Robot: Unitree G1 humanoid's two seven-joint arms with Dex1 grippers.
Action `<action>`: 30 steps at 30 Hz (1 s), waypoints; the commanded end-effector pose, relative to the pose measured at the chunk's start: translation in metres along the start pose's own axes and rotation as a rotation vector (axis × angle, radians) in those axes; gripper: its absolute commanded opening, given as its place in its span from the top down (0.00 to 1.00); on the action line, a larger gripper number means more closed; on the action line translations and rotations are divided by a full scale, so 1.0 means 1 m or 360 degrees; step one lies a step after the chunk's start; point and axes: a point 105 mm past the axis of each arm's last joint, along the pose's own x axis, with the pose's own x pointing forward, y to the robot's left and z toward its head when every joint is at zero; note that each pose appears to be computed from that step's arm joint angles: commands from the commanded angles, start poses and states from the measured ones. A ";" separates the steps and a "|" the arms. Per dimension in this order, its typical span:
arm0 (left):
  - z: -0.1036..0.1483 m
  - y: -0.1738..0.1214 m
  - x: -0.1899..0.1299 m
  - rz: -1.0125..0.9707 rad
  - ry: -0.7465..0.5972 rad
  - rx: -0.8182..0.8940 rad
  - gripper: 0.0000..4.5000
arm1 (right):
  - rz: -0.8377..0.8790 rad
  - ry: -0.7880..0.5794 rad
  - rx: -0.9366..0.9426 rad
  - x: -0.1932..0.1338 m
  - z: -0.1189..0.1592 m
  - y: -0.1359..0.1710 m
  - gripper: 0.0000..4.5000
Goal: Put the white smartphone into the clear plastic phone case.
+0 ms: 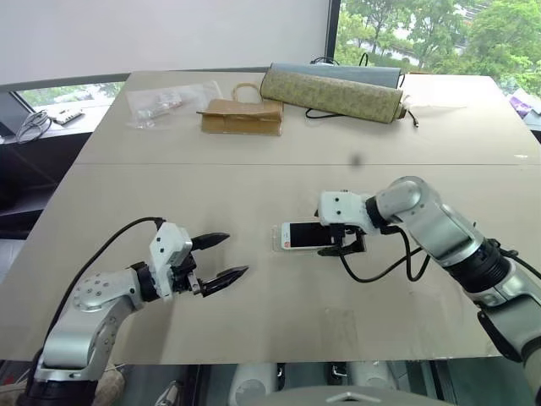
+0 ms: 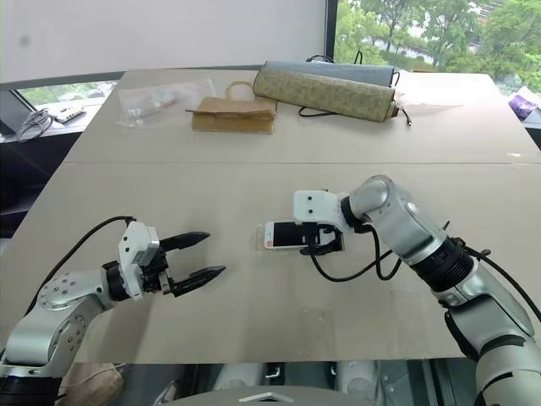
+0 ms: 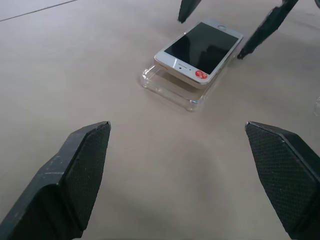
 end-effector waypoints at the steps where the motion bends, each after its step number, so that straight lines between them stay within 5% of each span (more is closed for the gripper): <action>1: 0.006 -0.001 0.003 -0.0031 -0.0038 0.0049 0.00 | -0.0069 -0.0157 0.0054 -0.020 0.020 -0.006 0.27; 4: 0.005 -0.002 0.007 -0.0054 -0.0029 0.0052 0.12 | -0.0102 -0.0206 0.0115 -0.025 0.022 -0.007 0.61; 7: 0.003 -0.003 0.012 -0.0087 -0.0011 0.0059 0.40 | -0.0141 -0.0247 0.0135 -0.027 0.024 -0.007 0.95; 11: 0.000 0.002 0.020 -0.0084 0.0010 0.0070 0.85 | -0.0160 -0.0290 0.0143 -0.020 0.027 -0.006 1.00; 13: -0.002 0.005 0.025 -0.0085 0.0038 0.0079 0.99 | -0.0158 -0.0312 0.0143 -0.012 0.028 -0.004 1.00; 30: -0.016 0.010 0.061 -0.0132 0.0155 0.0095 0.99 | -0.0092 -0.0261 0.0098 0.029 0.022 -0.004 1.00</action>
